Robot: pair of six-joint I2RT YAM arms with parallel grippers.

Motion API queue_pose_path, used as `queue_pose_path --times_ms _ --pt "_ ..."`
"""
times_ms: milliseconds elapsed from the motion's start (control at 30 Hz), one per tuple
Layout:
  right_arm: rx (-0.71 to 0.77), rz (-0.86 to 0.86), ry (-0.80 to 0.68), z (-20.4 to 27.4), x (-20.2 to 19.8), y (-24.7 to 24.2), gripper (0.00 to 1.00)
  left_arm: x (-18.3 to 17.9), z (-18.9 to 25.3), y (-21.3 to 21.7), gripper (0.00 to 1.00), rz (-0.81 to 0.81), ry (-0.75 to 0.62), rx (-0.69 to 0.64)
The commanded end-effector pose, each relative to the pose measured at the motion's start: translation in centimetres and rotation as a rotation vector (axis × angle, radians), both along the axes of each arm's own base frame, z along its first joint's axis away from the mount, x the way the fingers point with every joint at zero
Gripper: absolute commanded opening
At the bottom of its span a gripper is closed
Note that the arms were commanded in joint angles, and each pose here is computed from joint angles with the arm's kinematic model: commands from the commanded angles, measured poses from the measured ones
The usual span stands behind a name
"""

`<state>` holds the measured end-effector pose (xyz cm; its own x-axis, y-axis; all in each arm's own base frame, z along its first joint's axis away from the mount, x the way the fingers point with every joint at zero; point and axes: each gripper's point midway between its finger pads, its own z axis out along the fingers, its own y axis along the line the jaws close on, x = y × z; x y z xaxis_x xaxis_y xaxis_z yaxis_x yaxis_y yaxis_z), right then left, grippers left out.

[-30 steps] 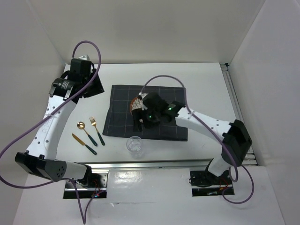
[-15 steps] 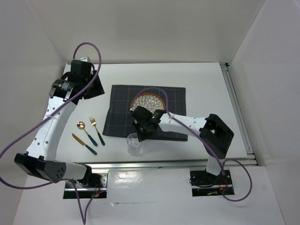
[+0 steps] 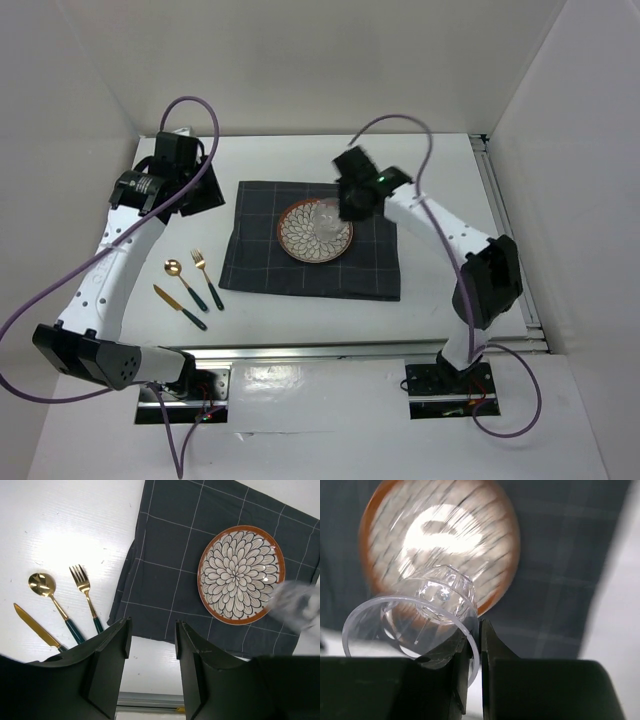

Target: Set the dinner table for one person

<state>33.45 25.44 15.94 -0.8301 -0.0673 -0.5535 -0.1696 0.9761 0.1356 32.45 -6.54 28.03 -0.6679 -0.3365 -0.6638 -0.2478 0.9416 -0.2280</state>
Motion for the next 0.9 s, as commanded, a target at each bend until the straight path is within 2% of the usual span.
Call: queue_pose_path --times_ms 0,100,133,300,533,667,833,867 --pt "0.039 -0.196 -0.106 4.9 5.4 -6.9 0.0 0.0 0.5 0.2 0.56 0.019 -0.028 -0.017" --pt "0.057 -0.287 -0.131 5.1 10.0 -10.8 0.0 -0.5 0.4 1.1 0.53 0.065 -0.034 -0.011" --pt "0.061 -0.311 -0.094 3.6 11.5 -12.3 0.0 -0.4 0.2 1.0 0.53 0.058 -0.034 -0.017" --pt "0.103 -0.365 -0.073 2.1 16.1 -14.7 0.0 -0.6 -1.2 1.3 0.54 0.068 0.006 -0.008" --pt "0.092 -0.363 0.008 -3.2 18.4 -14.8 0.0 -1.8 -5.5 2.3 0.58 0.137 0.079 0.017" --pt "0.083 -0.35 0.035 -5.4 18.7 -14.6 0.0 -2.6 -9.1 2.3 0.6 0.162 0.18 0.026" --pt "0.075 -0.356 0.037 -6.4 18.9 -14.7 0.0 -2.6 -10.1 2.5 0.6 0.169 0.193 0.038" --pt "0.071 -0.356 0.045 -6.9 18.8 -14.7 0.05 -2.7 -10.7 2.5 0.61 0.169 0.212 0.044"
